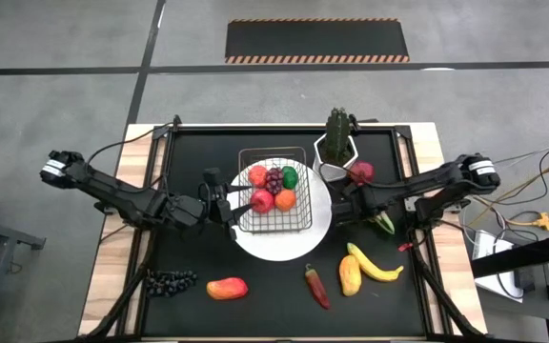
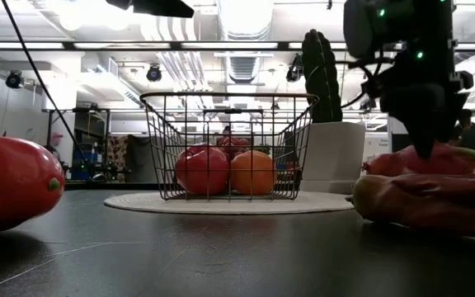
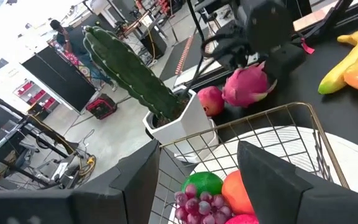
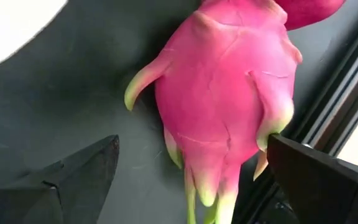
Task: Build produce basket
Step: Put the dragon fruit into the gold wire basket
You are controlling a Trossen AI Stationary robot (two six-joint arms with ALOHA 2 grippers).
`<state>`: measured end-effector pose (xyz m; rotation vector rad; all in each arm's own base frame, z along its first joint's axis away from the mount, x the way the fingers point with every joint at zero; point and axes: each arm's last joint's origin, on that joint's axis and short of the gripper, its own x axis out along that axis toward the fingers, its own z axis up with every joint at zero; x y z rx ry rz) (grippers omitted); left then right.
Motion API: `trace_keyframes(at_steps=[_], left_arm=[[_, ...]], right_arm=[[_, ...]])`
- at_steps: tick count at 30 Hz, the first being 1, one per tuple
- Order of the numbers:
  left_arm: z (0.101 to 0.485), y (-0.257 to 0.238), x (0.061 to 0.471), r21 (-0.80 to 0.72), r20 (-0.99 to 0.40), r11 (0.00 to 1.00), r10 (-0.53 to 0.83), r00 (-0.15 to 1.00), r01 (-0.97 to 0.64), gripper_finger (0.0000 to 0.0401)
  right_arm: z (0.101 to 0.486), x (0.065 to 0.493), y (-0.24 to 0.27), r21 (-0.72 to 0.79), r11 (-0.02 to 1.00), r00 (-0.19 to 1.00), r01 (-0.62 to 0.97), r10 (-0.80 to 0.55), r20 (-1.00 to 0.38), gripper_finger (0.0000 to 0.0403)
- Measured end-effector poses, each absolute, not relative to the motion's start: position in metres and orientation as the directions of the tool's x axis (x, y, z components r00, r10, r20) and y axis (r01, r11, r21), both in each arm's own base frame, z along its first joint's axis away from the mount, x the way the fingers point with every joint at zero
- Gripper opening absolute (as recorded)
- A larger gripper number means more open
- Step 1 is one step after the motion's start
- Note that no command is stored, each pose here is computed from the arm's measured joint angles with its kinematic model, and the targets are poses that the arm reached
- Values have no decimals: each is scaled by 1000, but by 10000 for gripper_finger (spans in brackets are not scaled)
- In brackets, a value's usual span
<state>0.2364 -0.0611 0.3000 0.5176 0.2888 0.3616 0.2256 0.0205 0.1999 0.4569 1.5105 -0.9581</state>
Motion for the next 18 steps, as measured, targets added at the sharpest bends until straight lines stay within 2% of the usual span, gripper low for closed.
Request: trace_keyframes(at_steps=[7,12,18], left_arm=[[300,-61,236,527,-177,808,405,897,-261,199],[298,-61,236,531,-181,807,405,896,-258,199],[298,-61,236,531,-182,807,405,896,-257,199]], right_arm=[[182,231,15,-392,576,-281,718,-275,-919,386],[170,234,15,-449,573,-328,686,-307,-893,362],[171,234,17,-419,600,-353,681,-233,-906,330]])
